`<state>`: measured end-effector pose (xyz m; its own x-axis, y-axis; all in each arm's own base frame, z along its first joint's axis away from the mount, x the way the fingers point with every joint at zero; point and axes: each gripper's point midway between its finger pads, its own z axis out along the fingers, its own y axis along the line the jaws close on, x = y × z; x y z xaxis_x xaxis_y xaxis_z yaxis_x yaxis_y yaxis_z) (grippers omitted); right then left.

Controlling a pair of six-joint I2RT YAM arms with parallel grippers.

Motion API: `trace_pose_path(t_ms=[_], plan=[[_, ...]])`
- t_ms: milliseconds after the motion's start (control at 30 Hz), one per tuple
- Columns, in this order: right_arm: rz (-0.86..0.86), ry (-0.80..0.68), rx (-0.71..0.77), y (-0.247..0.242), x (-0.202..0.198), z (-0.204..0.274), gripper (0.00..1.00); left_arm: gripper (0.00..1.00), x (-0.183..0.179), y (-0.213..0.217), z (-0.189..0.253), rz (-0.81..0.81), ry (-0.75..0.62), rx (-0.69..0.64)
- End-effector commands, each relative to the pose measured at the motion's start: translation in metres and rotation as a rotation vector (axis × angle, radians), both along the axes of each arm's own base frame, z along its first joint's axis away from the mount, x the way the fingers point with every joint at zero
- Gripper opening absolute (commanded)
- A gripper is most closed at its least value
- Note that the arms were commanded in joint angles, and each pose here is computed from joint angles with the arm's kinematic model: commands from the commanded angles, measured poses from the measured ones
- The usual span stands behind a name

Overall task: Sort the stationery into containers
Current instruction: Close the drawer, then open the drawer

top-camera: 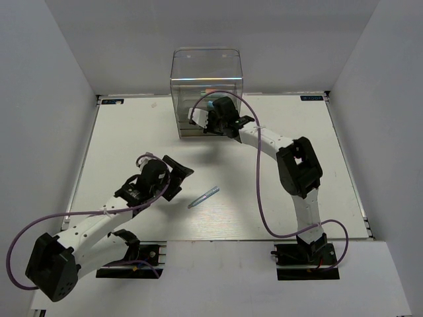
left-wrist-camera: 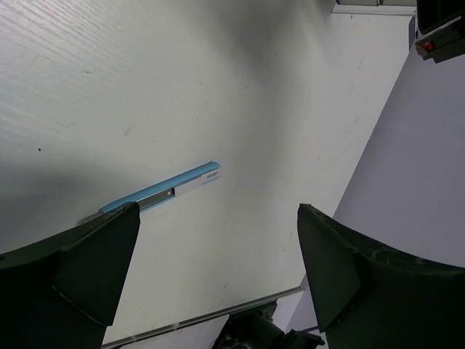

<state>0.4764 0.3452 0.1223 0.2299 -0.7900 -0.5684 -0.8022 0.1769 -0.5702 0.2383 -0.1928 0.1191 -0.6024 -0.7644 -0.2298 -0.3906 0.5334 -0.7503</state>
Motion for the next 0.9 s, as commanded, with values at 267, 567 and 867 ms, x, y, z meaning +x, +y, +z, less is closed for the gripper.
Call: trace_pose_path(t_ms=[267, 567, 867], plan=[[-0.092, -0.122, 0.02, -0.011, 0.028, 0.016, 0.0, 0.91, 0.054, -0.003, 0.041, 0.124, -0.236, -0.055], [0.05, 0.124, 0.166, -0.026, -0.077, 0.031, 0.36, 0.72, 0.106, -0.026, 0.046, 0.182, -0.366, -0.121], [-0.187, 0.28, 0.214, -0.107, -0.116, -0.007, 0.11, 0.38, 0.171, -0.07, 0.036, 0.198, -0.493, -0.278]])
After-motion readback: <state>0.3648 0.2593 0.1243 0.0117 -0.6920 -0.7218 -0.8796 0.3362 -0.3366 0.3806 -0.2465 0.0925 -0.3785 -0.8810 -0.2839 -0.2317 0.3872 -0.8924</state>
